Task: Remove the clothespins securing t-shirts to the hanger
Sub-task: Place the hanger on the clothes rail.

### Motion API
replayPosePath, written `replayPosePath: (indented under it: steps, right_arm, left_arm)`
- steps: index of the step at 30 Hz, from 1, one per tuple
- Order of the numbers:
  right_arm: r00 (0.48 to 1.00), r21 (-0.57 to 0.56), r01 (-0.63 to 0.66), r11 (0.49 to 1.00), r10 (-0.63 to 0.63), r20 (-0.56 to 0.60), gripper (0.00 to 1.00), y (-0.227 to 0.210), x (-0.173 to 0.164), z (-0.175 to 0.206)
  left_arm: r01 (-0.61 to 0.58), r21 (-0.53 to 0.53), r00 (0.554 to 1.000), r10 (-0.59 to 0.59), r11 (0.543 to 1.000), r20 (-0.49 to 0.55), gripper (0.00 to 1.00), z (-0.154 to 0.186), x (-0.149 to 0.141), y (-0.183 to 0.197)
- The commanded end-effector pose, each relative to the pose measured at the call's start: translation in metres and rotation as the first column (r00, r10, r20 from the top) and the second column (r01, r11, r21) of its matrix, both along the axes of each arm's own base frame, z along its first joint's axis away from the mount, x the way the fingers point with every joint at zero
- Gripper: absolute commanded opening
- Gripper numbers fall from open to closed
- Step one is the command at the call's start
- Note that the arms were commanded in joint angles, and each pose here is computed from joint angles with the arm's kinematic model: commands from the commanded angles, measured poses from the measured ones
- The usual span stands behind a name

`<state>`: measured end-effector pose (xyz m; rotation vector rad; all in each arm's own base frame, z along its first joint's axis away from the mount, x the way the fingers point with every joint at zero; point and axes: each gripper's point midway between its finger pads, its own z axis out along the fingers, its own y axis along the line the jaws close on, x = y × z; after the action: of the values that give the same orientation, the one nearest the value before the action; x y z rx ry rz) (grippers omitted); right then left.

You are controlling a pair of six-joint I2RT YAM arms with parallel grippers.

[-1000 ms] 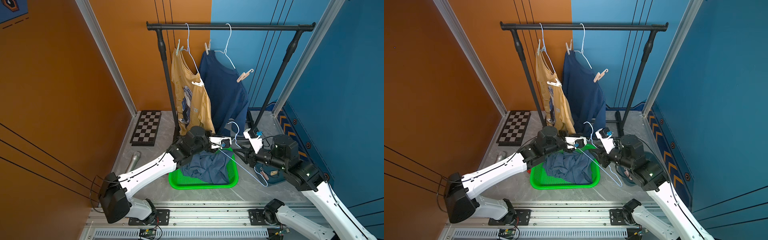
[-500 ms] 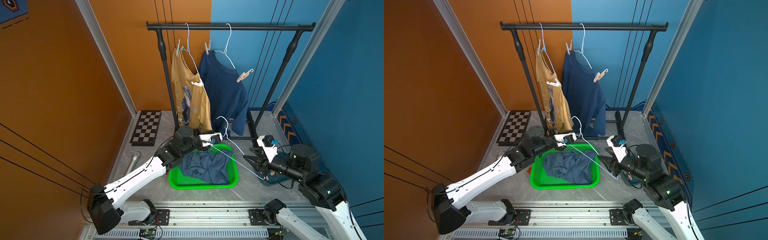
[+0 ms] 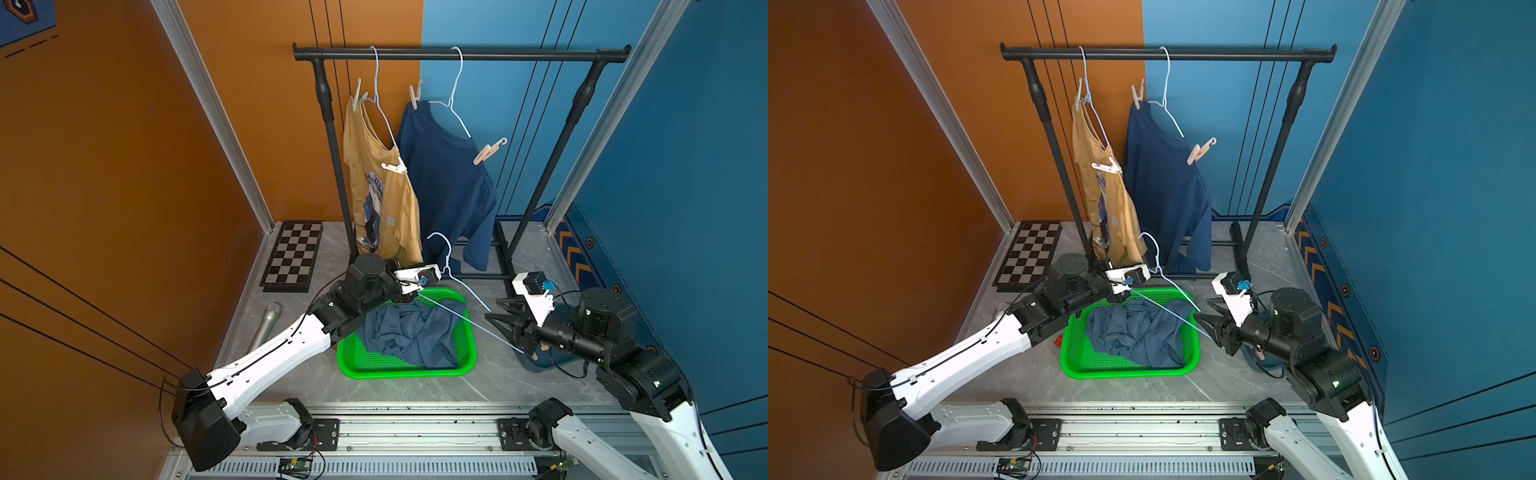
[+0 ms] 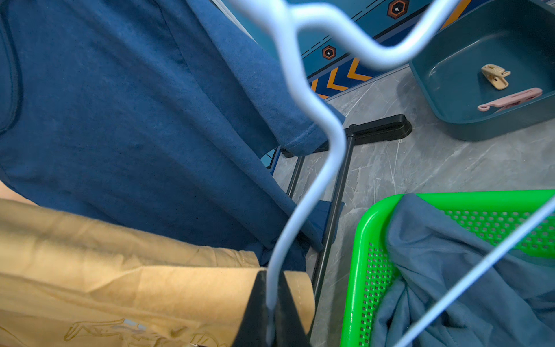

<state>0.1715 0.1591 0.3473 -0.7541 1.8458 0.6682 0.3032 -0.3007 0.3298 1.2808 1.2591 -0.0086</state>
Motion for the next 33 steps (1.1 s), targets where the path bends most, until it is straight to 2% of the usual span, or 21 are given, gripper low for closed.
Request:
replayPosePath:
  steps: [1, 11, 16, 33]
  right_arm:
    - [1.0, 0.005, 0.0, 1.0, 0.0, -0.031, 0.48, -0.001, -0.005, -0.006]
    - [0.999, -0.03, 0.007, 1.0, -0.008, -0.053, 0.45, -0.004, -0.006, -0.021]
    - [0.999, -0.042, 0.02, 0.999, -0.021, -0.037, 0.38, -0.006, -0.004, -0.02]
    - [1.0, -0.056, 0.023, 0.998, -0.024, -0.017, 0.26, -0.004, 0.005, -0.019]
  left_arm:
    - [-0.052, -0.023, 0.999, 0.052, 0.998, -0.009, 0.0, 0.01, 0.007, 0.009]
    - [-0.066, -0.042, 0.998, 0.065, 0.997, -0.027, 0.0, 0.011, 0.009, 0.013]
    - [-0.065, -0.046, 0.997, 0.063, 0.997, -0.032, 0.0, 0.012, 0.008, 0.012]
    - [-0.047, -0.058, 0.998, 0.045, 0.997, -0.047, 0.0, 0.011, 0.006, 0.008]
